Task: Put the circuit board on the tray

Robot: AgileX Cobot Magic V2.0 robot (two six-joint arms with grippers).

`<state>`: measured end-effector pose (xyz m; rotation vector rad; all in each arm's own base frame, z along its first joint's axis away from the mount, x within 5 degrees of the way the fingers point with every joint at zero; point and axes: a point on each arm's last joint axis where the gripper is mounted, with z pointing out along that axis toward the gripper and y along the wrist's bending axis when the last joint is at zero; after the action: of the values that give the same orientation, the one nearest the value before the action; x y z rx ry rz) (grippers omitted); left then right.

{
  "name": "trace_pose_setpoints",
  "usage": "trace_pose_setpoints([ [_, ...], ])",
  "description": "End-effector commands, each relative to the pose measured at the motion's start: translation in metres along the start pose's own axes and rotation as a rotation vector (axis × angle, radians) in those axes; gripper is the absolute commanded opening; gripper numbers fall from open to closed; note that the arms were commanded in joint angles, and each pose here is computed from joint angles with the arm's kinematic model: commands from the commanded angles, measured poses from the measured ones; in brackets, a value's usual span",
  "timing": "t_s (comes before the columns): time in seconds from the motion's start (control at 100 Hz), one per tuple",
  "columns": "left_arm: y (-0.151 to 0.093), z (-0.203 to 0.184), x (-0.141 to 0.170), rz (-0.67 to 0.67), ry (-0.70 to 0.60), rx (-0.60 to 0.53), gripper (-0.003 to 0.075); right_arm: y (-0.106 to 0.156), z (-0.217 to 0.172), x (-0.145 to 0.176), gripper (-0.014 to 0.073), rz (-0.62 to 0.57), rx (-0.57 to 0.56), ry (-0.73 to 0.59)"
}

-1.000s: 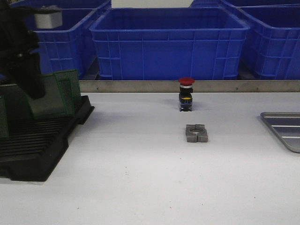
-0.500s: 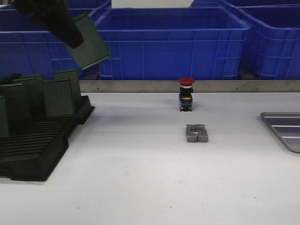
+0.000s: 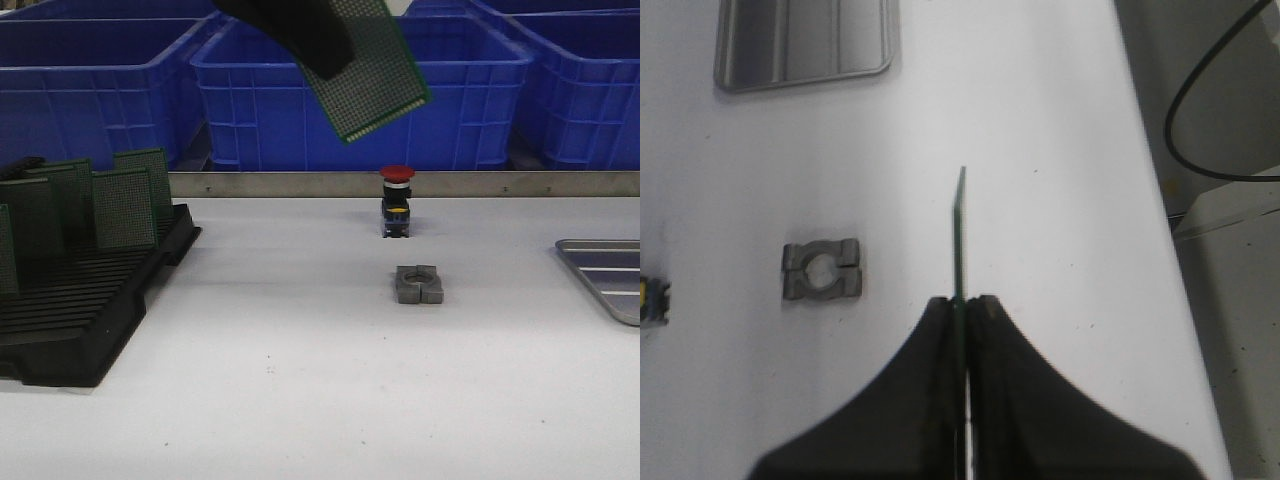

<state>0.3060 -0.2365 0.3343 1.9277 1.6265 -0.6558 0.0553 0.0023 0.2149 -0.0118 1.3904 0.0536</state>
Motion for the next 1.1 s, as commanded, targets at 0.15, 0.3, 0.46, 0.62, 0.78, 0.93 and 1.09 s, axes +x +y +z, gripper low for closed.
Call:
trace_pose_setpoints([
  [0.15,-0.016,-0.005,-0.027,0.029,-0.082,0.053,-0.0018,0.001,-0.003,-0.018,-0.0069,-0.016,-0.008,-0.17],
  [0.3,-0.016,-0.005,-0.029,0.022,-0.103,0.059,-0.0018,0.001,-0.004,-0.027,-0.0069,0.02,-0.013,-0.215],
  [0.46,-0.016,-0.005,-0.029,0.021,-0.106,0.06,-0.0018,0.001,-0.005,-0.055,-0.0069,0.073,-0.012,-0.168],
  [0.62,-0.016,-0.005,-0.029,0.021,-0.106,0.06,-0.0018,0.002,-0.005,-0.094,-0.0069,0.079,0.002,-0.016],
  [0.78,-0.016,-0.005,-0.029,0.021,-0.106,0.06,-0.0018,0.002,0.007,-0.122,-0.0069,0.084,0.021,0.232],
  [0.93,-0.016,-0.005,-0.029,0.021,-0.106,0.06,-0.0018,0.002,0.026,-0.131,-0.0069,0.083,0.039,0.481],
  [1.09,-0.016,-0.005,-0.029,0.021,-0.106,0.06,-0.0018,0.003,0.051,-0.136,-0.0069,0.083,0.042,0.52],
])
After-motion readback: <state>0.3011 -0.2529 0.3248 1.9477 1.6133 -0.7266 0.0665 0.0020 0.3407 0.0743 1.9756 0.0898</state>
